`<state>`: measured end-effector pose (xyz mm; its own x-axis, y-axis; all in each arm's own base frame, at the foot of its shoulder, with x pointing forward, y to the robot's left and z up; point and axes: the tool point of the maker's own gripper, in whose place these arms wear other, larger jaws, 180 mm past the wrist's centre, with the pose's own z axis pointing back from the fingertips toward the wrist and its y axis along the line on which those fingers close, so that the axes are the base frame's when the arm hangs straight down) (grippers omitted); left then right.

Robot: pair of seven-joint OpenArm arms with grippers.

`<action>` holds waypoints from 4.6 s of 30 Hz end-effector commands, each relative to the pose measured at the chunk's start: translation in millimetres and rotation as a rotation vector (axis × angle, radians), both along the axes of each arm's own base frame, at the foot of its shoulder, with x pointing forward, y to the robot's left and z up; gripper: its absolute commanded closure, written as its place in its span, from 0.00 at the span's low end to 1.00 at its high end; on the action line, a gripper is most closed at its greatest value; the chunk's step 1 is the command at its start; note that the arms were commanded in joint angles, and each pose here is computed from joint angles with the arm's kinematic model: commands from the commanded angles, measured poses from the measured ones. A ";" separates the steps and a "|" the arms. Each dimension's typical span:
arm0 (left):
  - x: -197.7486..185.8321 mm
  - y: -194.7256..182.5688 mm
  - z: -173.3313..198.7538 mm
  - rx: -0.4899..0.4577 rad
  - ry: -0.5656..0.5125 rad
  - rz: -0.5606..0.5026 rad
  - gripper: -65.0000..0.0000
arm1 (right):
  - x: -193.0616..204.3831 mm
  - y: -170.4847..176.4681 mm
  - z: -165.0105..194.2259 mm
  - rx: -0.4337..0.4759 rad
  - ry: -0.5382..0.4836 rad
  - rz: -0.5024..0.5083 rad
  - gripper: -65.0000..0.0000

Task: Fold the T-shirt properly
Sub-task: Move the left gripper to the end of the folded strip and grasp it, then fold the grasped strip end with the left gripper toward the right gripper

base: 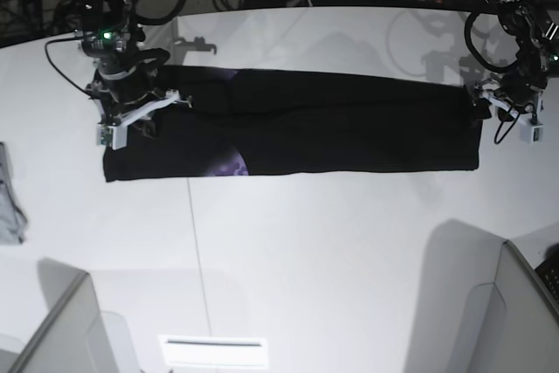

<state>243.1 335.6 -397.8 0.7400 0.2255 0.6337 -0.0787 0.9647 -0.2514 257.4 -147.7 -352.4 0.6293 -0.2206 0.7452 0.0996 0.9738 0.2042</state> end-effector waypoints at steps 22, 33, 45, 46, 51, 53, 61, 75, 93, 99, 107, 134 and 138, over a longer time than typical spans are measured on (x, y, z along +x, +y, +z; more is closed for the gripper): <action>10.4 6.9 -16.9 0.086 0.089 -0.040 0.58 | 5.3 -0.6 10.2 -0.004 -0.045 0.002 1.00; 11.6 4.0 -17.7 0.090 0.094 -0.057 1.00 | 4.8 -0.6 9.8 -0.004 -0.043 0.002 1.00; 6.5 12.4 3.0 0.172 -0.016 -0.063 1.00 | 4.8 -0.4 9.9 -0.002 -0.043 0.002 1.00; 4.2 12.7 4.2 0.180 -0.014 -0.068 1.00 | 4.8 -0.4 9.9 -0.002 -0.043 0.002 1.00; 1.0 9.7 20.5 0.236 -0.041 -0.103 1.00 | 4.8 -0.4 9.9 -0.002 -0.043 0.002 1.00; 0.8 6.0 32.6 0.272 -0.064 -0.127 1.00 | 4.8 -0.4 9.9 -0.002 -0.043 0.002 1.00; -0.7 -13.2 68.3 0.371 -0.133 -0.210 1.00 | 4.5 1.9 9.4 0.009 -0.042 -0.003 1.00; 5.0 -98.8 74.1 0.332 -0.198 -0.431 1.00 | 3.3 3.1 8.4 0.020 -0.039 -0.015 1.00; 12.1 -237.0 60.6 0.112 -0.261 -0.685 1.00 | -5.3 -46.1 9.2 -0.023 -0.036 -0.152 1.00; 17.3 -274.3 64.7 0.057 -0.281 -0.728 1.00 | -6.1 -50.8 9.5 -0.028 -0.035 -0.162 1.00; 19.9 -311.3 72.2 0.003 -0.314 -0.779 1.00 | -6.1 -50.8 9.5 -0.028 -0.035 -0.162 1.00; 33.6 -343.8 49.7 -0.063 -0.226 -0.815 1.00 | -10.6 -52.0 6.6 -0.034 -0.023 -0.160 1.00; 34.4 -351.1 44.4 -0.068 -0.210 -0.841 1.00 | -10.0 -52.0 7.0 -0.034 -0.025 -0.160 1.00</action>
<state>272.7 -7.9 -366.1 0.5736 -0.3313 0.7492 0.6961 0.6792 -0.2327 241.4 -196.6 -356.7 0.6029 -0.3039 0.7377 0.2599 0.9490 0.1785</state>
